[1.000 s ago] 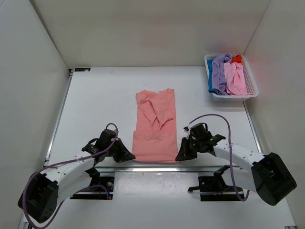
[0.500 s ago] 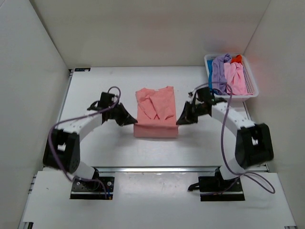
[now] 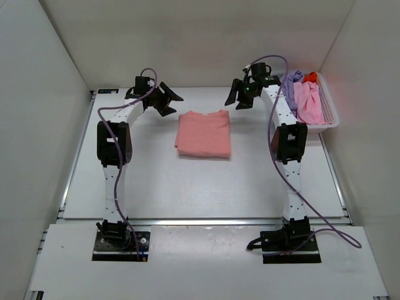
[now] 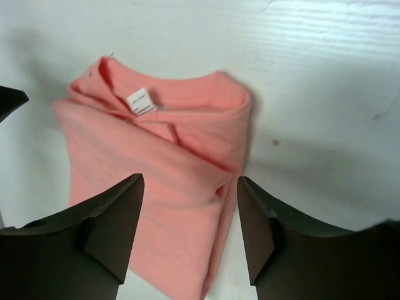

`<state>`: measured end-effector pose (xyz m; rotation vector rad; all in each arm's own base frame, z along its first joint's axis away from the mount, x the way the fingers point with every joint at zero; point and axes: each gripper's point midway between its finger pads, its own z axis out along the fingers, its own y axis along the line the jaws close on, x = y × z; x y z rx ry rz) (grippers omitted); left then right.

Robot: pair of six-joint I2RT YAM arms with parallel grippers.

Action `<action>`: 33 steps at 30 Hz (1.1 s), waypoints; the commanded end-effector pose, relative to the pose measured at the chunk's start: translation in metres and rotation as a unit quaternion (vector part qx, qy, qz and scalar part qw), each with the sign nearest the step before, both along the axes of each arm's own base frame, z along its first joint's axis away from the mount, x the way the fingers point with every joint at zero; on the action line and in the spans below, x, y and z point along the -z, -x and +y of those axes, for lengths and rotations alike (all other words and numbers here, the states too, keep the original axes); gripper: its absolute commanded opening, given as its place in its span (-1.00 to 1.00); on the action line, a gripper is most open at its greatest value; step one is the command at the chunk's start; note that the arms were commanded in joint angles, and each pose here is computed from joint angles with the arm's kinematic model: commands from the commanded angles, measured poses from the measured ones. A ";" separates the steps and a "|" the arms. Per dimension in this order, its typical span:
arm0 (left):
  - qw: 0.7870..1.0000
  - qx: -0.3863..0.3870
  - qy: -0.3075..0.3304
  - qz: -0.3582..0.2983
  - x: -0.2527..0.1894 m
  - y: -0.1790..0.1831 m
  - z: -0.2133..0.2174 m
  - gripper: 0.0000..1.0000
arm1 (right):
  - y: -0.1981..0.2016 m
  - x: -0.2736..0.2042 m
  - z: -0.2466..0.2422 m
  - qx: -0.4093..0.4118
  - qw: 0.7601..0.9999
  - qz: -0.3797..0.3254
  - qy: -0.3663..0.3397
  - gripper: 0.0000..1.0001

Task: Fold and stack the t-shirts
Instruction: Fold the long partially folded tshirt into a neat square, then put the neatly folded tshirt into the corner of the board with the left arm

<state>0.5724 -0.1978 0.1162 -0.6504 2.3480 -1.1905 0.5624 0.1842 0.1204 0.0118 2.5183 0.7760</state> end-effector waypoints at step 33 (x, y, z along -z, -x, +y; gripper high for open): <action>0.867 0.109 -0.478 0.091 0.105 0.106 0.006 0.08 | 0.107 -0.170 -0.089 0.045 0.990 -0.121 0.061 0.14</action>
